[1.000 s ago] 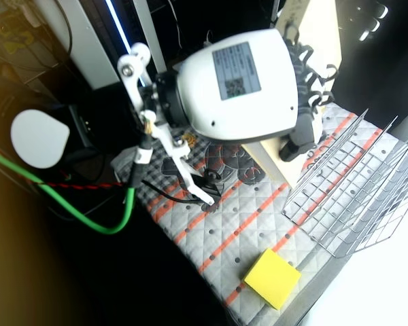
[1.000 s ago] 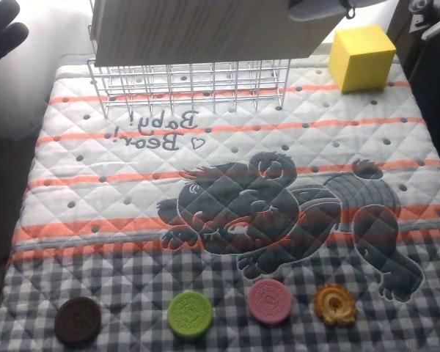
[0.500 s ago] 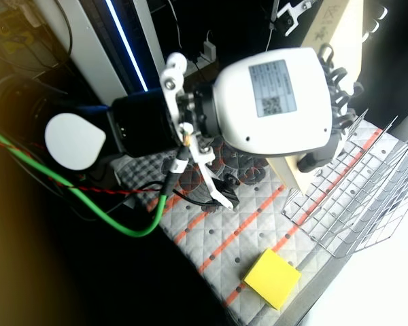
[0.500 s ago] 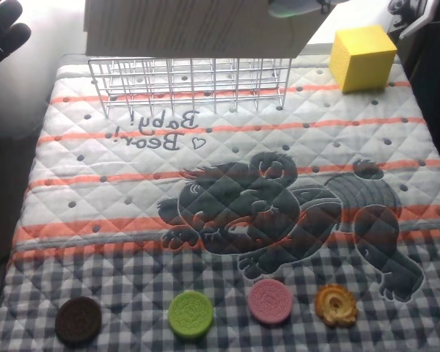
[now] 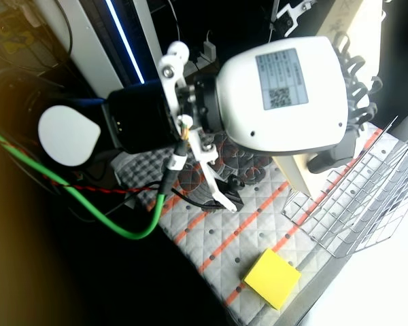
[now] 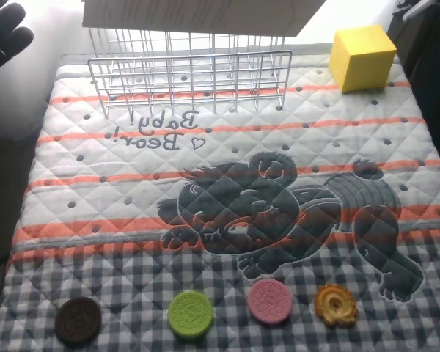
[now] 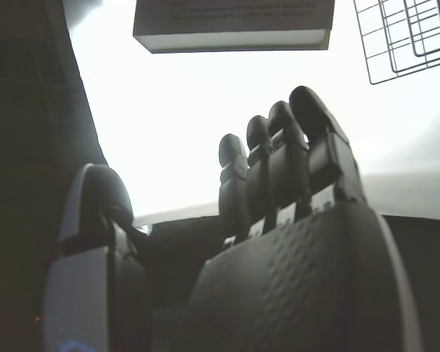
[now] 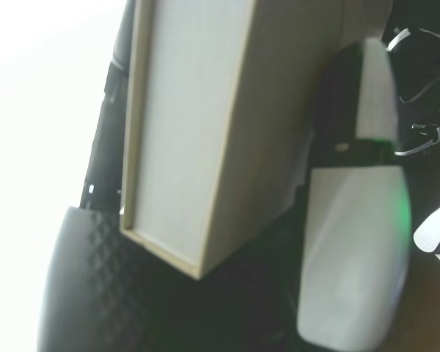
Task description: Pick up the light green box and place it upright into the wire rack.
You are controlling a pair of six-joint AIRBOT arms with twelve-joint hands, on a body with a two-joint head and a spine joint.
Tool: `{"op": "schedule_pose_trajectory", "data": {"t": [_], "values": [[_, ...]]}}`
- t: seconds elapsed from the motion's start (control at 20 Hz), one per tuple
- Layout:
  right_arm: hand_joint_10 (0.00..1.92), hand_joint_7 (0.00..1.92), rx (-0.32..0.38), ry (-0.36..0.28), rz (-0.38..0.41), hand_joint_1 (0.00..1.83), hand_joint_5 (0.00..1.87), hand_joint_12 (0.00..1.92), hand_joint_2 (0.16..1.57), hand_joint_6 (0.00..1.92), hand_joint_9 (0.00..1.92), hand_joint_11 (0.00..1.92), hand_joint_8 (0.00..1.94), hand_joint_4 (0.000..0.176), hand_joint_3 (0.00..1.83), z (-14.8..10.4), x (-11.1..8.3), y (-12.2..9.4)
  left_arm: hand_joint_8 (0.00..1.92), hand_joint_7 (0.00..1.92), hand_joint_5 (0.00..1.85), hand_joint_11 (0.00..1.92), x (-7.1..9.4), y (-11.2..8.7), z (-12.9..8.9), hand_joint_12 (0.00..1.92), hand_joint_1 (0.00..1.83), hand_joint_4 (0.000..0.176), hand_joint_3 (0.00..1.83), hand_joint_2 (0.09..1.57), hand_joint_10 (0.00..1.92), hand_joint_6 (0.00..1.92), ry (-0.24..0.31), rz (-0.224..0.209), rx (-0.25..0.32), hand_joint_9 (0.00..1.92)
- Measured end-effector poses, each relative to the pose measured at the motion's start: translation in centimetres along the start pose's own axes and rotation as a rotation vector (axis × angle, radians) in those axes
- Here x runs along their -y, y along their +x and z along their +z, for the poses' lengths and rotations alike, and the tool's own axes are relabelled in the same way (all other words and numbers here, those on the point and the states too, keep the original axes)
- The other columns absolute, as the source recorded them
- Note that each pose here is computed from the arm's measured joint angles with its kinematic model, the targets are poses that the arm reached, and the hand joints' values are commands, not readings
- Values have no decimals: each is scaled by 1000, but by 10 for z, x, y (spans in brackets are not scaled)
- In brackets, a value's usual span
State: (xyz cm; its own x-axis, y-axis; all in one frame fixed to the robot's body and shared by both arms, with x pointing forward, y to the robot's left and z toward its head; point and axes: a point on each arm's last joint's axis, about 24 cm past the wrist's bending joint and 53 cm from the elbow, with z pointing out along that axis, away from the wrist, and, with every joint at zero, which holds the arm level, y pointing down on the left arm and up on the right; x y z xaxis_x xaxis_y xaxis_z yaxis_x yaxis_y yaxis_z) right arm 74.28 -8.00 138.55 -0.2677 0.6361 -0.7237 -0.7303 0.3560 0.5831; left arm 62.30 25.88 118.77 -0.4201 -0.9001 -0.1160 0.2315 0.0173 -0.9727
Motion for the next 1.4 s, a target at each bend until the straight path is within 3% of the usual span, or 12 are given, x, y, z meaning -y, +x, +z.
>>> {"op": "schedule_pose_trajectory", "data": {"t": [0.2,0.25,0.55,0.7,0.95,1.1,1.4], "values": [[2,1131,5,5,5,1247,881,728,1108,1081,1479,1254,817,0,0,1,2,-1,0,308,403,0,-3,2,0,721,762,52,1,983,1,0,-9,-2,-5,267],[2,1168,8,9,11,1258,908,715,1095,1016,1463,1198,772,0,0,1,3,-2,1,314,407,0,-3,2,0,747,757,44,1,985,3,1,-8,-2,-4,276],[3,1166,12,60,46,1252,907,423,1094,1042,1467,1349,750,0,1,5,23,4,0,309,410,0,-3,2,1,743,761,44,0,983,0,1,-7,-2,-6,273],[11,1258,12,84,58,1282,937,428,1069,942,1537,1415,632,0,0,7,31,7,1,315,412,0,-2,2,1,760,763,45,0,979,1,1,-6,-2,-6,280],[2,1273,-5,120,76,1287,978,461,1057,864,1538,1442,617,0,0,8,45,21,0,311,406,0,-2,2,1,729,768,62,0,975,4,1,-7,-2,-7,275],[10,1299,2,122,94,1289,993,527,1049,851,1573,1443,560,0,0,10,48,22,2,323,412,0,-2,2,1,771,777,45,0,974,4,2,-7,-2,-6,286],[4,1219,-20,140,97,1267,968,489,1069,931,1553,1482,673,0,1,13,55,36,0,322,410,0,-1,2,2,789,763,43,1,980,0,0,-4,1,-9,283]]}}
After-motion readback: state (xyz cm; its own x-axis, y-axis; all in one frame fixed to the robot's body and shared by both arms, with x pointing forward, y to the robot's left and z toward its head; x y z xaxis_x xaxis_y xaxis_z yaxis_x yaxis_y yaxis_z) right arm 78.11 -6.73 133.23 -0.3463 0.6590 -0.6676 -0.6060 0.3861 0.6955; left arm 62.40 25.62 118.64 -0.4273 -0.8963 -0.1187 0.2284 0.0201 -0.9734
